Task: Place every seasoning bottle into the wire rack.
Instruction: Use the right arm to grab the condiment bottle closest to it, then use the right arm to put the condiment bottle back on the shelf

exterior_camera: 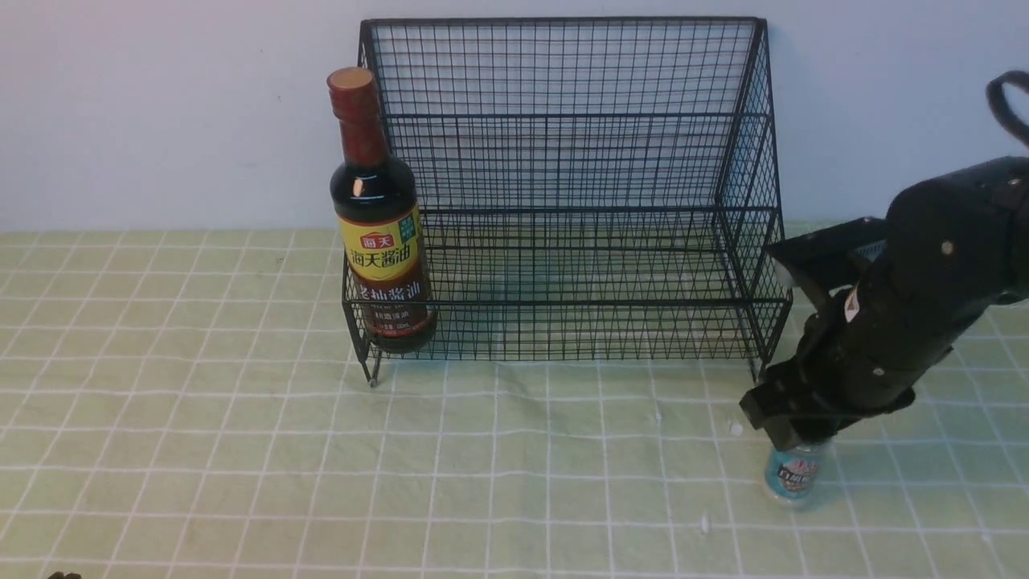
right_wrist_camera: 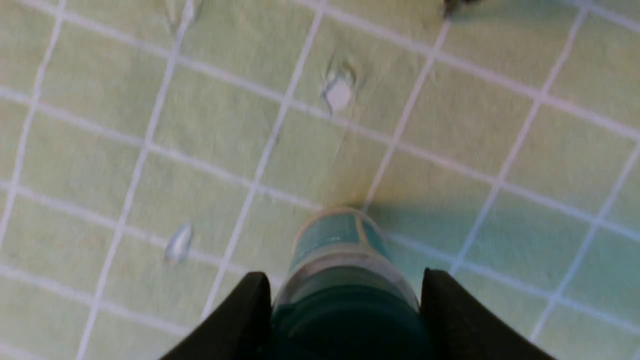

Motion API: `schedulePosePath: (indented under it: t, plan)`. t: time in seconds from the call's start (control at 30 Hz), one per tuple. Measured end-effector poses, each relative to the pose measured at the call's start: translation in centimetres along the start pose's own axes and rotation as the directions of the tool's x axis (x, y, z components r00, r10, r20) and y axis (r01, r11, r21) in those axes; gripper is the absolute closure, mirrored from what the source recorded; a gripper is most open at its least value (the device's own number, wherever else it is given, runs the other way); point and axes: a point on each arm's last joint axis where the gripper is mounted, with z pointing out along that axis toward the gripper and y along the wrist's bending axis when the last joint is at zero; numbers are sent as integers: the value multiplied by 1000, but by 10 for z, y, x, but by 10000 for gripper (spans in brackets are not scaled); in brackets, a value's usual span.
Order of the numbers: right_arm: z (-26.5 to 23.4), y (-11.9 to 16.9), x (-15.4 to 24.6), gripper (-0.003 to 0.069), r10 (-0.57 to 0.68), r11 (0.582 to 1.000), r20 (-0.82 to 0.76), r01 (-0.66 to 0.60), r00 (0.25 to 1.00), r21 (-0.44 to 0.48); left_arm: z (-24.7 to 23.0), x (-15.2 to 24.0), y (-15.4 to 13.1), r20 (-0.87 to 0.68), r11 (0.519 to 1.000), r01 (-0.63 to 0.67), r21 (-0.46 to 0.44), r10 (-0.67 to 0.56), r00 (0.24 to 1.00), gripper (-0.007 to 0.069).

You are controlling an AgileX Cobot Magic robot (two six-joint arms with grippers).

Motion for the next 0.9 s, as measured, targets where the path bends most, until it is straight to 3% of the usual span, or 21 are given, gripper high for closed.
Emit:
schedulePosePath:
  t: [0.13,0.27,0.43,0.67,0.9]
  plan:
    - [-43,2,4,309,0,1000,68,2,998,-26,0,0,0,0,1000,0,0,0,1000,631]
    - [-102,3,0,309,-15,999,239,24,971,-35,0,0,0,0,1000,0,0,0,1000,631]
    - [-145,4,-24,309,-22,999,384,38,923,-33,0,0,0,0,1000,0,0,0,1000,631]
    - [-133,5,-67,309,-62,997,381,73,923,-16,0,0,0,0,1000,0,0,0,1000,631]
    - [-79,0,-98,309,-104,994,269,95,958,49,0,0,0,0,1000,0,0,0,1000,631]
